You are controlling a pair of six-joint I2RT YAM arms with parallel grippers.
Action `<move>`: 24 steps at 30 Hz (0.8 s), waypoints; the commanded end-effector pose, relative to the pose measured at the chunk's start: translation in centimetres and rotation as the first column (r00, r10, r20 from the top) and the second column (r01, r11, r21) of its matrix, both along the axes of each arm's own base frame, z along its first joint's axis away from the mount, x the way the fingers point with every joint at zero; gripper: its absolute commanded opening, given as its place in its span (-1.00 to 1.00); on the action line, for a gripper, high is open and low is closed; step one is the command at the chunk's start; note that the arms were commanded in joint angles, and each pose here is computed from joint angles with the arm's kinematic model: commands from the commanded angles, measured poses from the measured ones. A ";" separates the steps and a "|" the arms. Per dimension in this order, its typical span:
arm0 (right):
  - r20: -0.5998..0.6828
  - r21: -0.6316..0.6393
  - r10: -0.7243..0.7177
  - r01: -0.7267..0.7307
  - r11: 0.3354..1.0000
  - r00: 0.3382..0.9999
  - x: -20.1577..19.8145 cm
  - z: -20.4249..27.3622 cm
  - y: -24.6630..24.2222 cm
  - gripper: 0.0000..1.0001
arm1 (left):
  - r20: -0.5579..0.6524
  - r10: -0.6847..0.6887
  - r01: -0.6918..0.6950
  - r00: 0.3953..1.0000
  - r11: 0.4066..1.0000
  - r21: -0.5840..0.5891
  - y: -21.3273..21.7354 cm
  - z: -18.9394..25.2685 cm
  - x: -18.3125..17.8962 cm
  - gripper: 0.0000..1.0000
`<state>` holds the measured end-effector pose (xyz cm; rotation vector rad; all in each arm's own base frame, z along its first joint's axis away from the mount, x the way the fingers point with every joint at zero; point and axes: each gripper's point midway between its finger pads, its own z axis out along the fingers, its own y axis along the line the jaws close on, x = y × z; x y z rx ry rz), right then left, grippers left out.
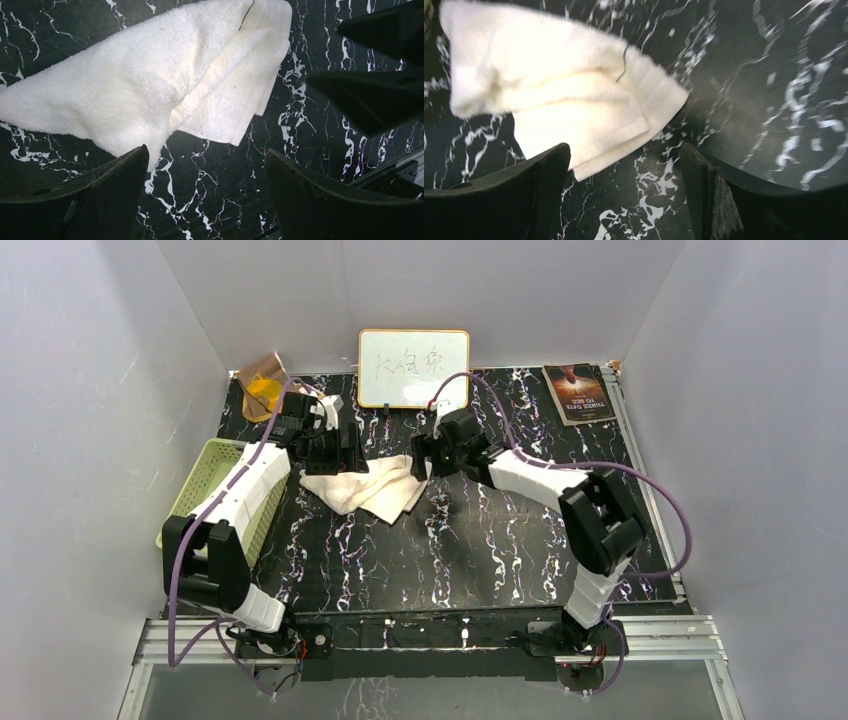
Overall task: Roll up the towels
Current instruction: Flatten out the towel at the center of the board.
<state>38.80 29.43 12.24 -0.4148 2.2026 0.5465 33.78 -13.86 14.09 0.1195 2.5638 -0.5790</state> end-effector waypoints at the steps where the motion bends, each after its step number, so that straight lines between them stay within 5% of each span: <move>1: -0.020 0.126 0.140 -0.136 0.983 0.990 -0.4 1.6 3.5 0.52 | 0.025 0.024 -0.024 0.999 1.000 0.009 1.1 1.2 -1.4 0.70; 16: -0.174 0.059 0.192 -0.185 0.981 0.966 0.3 -5.4 4.9 0.13 | -0.006 0.033 -0.033 0.999 0.999 0.000 2.5 -0.7 -2.3 0.71; 18: -0.186 0.060 0.199 -0.191 0.980 0.962 0.5 -5.7 5.2 -0.12 | -0.010 0.044 -0.044 0.999 0.999 -0.006 3.0 -0.8 -2.4 0.70; 21: -0.189 0.067 0.207 -0.197 0.978 0.960 0.7 -5.3 5.6 -1.00 | -0.007 0.063 -0.063 0.998 0.998 -0.015 4.0 -0.6 -2.4 0.70; 24: -0.120 0.092 0.206 -0.196 0.976 0.971 1.3 -0.9 5.9 -1.00 | 0.003 0.088 -0.088 0.996 0.996 -0.018 5.3 0.1 -2.4 0.70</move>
